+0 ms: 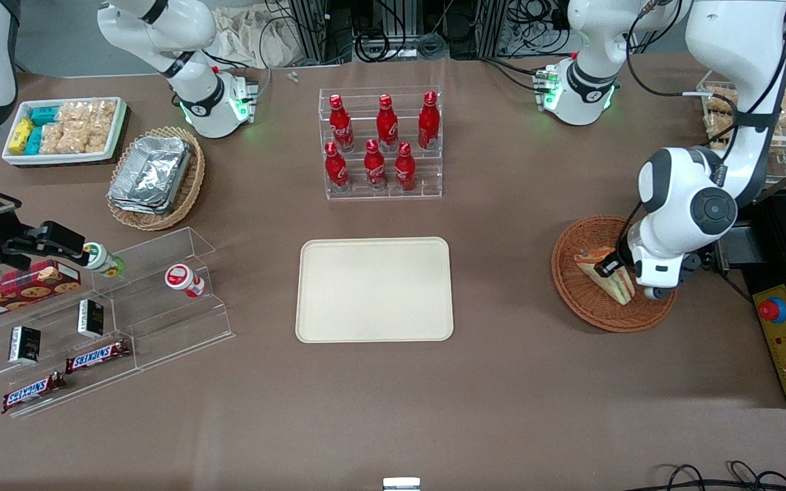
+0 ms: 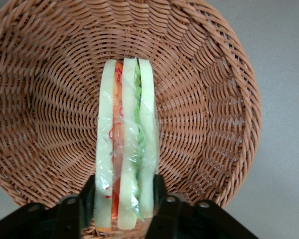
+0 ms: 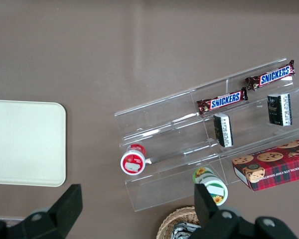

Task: Place sandwich from basket to tray
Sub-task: 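Lower the open left gripper around the upright sandwich, then close the left gripper on the sandwich and lift it, then carry the held sandwich over to the cream tray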

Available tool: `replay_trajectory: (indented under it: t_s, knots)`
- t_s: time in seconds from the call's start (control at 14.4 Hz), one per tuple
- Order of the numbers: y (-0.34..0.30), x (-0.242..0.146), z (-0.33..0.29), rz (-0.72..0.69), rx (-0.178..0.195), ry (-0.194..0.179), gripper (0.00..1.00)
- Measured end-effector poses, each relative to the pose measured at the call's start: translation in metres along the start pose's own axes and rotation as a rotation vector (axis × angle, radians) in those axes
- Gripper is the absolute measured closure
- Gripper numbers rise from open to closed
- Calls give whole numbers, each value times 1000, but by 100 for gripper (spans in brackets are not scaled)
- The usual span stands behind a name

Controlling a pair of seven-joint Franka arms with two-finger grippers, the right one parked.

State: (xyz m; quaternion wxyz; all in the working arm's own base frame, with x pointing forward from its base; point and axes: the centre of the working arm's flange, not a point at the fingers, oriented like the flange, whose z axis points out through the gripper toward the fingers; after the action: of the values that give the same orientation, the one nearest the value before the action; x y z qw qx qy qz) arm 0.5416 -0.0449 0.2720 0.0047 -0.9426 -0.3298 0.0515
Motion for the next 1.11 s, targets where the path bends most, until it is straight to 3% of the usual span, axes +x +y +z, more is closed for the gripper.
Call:
replay_trajectory:
  t_s: [0.21,0.28,0.56,0.83,1.11]
  knots:
    - [0,0,-1,-8,-1,1,81]
    - [0,0,-3,-11,1,-1,84]
    - [1,-1,-67,-13,54,-43,84]
    - [9,-1,-170,8,66,-48,89]
    - [45,-18,-211,93,70,-59,89]
